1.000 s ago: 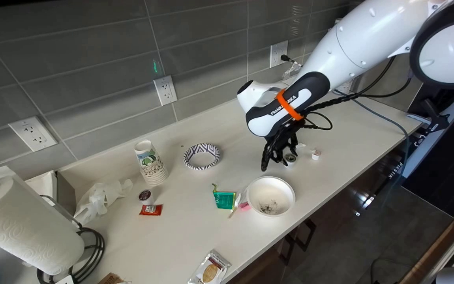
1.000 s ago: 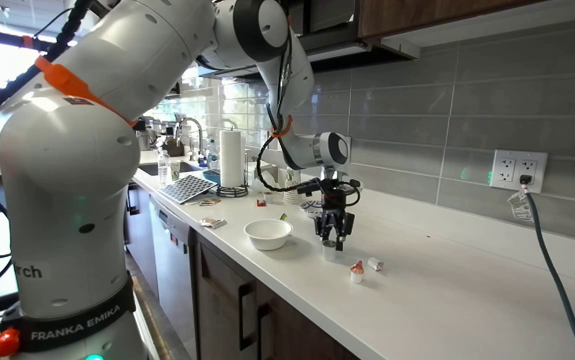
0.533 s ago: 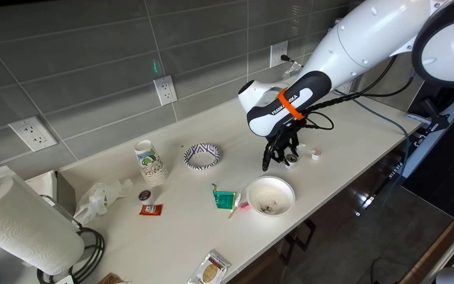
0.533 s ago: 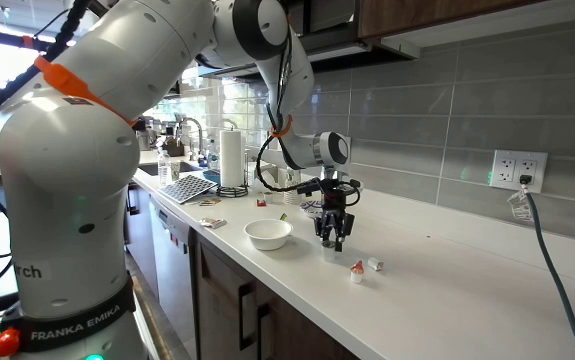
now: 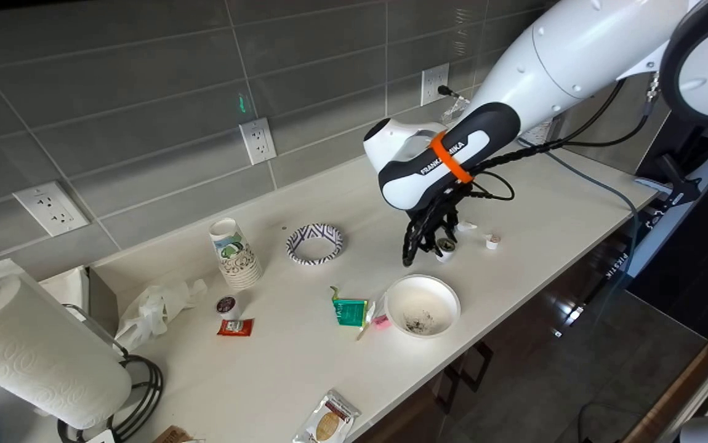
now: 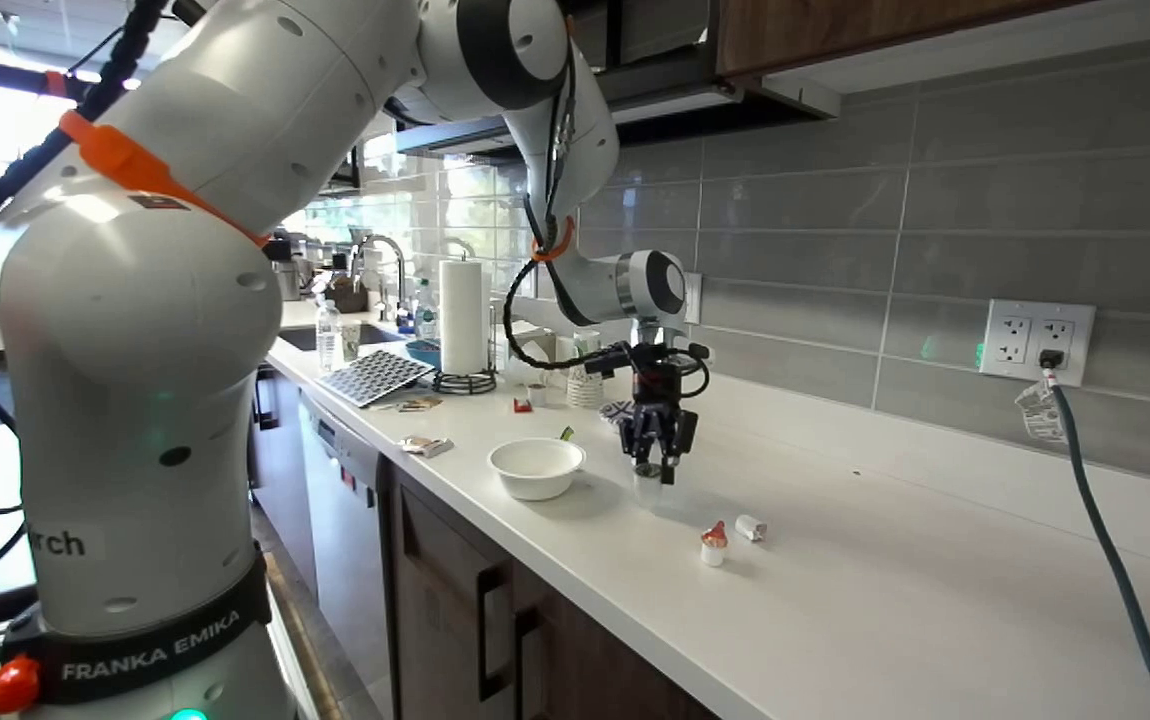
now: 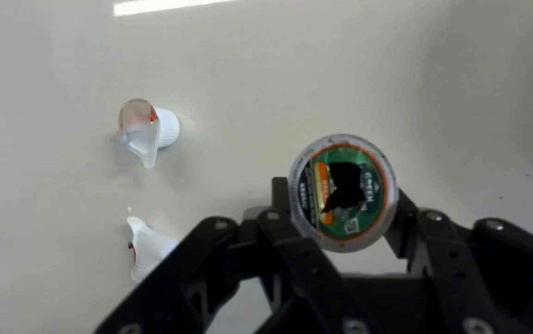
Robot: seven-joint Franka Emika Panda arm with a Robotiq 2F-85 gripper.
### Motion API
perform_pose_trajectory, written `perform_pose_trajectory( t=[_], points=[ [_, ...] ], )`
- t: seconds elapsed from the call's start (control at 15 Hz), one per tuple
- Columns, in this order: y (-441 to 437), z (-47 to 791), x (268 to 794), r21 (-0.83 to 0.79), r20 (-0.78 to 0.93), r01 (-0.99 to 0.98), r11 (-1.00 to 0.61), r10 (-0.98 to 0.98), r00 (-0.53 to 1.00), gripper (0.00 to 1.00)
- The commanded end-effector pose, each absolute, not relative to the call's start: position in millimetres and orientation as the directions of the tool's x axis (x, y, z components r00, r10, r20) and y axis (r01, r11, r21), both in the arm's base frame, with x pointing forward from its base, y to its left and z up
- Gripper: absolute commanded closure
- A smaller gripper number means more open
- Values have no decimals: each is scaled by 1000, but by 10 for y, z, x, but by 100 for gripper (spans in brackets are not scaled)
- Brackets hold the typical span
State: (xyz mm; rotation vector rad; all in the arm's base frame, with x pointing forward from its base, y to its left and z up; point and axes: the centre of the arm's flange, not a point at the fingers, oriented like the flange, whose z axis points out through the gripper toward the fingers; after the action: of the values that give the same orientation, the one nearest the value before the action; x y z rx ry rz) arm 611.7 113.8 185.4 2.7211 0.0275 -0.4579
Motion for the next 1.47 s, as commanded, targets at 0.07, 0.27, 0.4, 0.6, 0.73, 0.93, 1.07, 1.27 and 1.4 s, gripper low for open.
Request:
perform_pose_trajectory(
  t=[0.07,0.27,0.4,0.6,0.73,0.93,1.07,1.27,1.4],
  points=[
    [1525,2239,5796,369,-224,100,-924,16,974,76],
    [1771,2487,5647,355,-106,88,-931,53,993,76],
    [1903,2646,5544,333,-16,68,-941,66,998,76],
    [2058,2819,5347,269,110,47,-962,79,991,76],
    [2110,2874,5184,215,182,50,-975,91,979,76],
    [2092,2866,4915,107,278,90,-990,117,953,76],
    [2047,2852,4741,67,333,113,-991,129,934,76],
    [2133,2837,4879,47,338,138,-989,145,930,76],
    [2112,2824,4828,41,342,141,-989,146,928,51]
  ],
)
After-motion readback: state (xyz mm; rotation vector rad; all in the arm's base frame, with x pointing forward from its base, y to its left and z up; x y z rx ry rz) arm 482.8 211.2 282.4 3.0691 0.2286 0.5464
